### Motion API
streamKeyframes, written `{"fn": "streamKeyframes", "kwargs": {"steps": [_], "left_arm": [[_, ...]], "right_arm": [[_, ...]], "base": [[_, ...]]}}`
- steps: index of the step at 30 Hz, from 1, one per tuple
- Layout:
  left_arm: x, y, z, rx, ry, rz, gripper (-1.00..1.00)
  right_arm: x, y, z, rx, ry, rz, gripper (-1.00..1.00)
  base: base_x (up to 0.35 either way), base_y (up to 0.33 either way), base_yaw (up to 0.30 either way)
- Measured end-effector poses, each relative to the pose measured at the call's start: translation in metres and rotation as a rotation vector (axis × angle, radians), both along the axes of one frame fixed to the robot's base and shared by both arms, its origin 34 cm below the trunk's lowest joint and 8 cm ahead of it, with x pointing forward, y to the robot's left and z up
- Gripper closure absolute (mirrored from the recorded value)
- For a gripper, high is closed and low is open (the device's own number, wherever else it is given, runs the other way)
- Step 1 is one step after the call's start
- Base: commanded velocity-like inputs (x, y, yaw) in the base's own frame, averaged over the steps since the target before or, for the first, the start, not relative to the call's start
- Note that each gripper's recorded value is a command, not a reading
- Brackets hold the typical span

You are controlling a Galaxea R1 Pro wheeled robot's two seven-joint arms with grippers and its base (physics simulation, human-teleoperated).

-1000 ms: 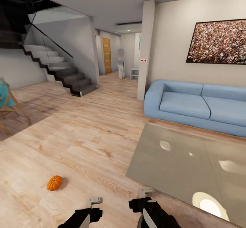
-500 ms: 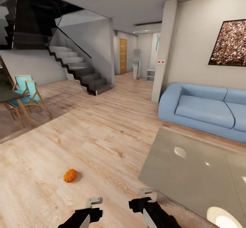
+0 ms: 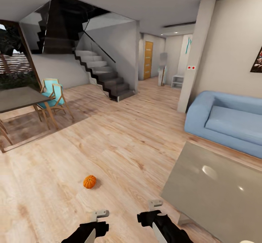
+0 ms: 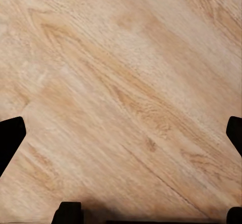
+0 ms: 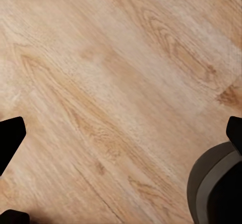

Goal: Place each of the two pumpkins and all three candles from the living room inside a cabinet in the living room (use any cabinet), then make sure every cabinet is closed, and position the cauldron so it is next to a table in the living room.

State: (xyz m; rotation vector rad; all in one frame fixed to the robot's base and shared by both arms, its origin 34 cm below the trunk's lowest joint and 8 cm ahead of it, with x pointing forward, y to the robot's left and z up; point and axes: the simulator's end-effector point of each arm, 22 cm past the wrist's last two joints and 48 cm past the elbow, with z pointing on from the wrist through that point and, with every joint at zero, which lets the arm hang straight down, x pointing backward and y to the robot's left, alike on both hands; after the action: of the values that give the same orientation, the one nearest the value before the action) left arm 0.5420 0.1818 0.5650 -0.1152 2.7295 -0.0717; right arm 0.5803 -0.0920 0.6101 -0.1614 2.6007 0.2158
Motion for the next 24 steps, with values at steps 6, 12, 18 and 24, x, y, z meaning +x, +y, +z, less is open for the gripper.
{"fn": "streamKeyframes", "kwargs": {"steps": [6, 12, 18, 24], "left_arm": [[0.0, 0.0, 0.009, 0.0, 0.0, 0.0, -1.0], [-0.001, 0.0, 0.018, 0.0, 0.0, 0.0, -1.0], [-0.001, 0.0, 0.027, -0.001, 0.001, 0.001, -1.0], [-0.002, 0.0, 0.035, -0.001, 0.001, 0.002, -1.0]], "right_arm": [[0.0, 0.0, 0.009, 0.0, 0.0, 0.0, -1.0], [-0.001, 0.0, 0.018, 0.0, 0.001, 0.0, -1.0], [-0.001, 0.0, 0.027, 0.0, 0.001, 0.0, -1.0], [-0.002, 0.0, 0.035, 0.0, 0.001, 0.0, -1.0]], "base": [[0.0, 0.0, 0.292], [0.0, 0.0, 0.292], [0.0, 0.0, 0.292], [0.0, 0.0, 0.292]]}}
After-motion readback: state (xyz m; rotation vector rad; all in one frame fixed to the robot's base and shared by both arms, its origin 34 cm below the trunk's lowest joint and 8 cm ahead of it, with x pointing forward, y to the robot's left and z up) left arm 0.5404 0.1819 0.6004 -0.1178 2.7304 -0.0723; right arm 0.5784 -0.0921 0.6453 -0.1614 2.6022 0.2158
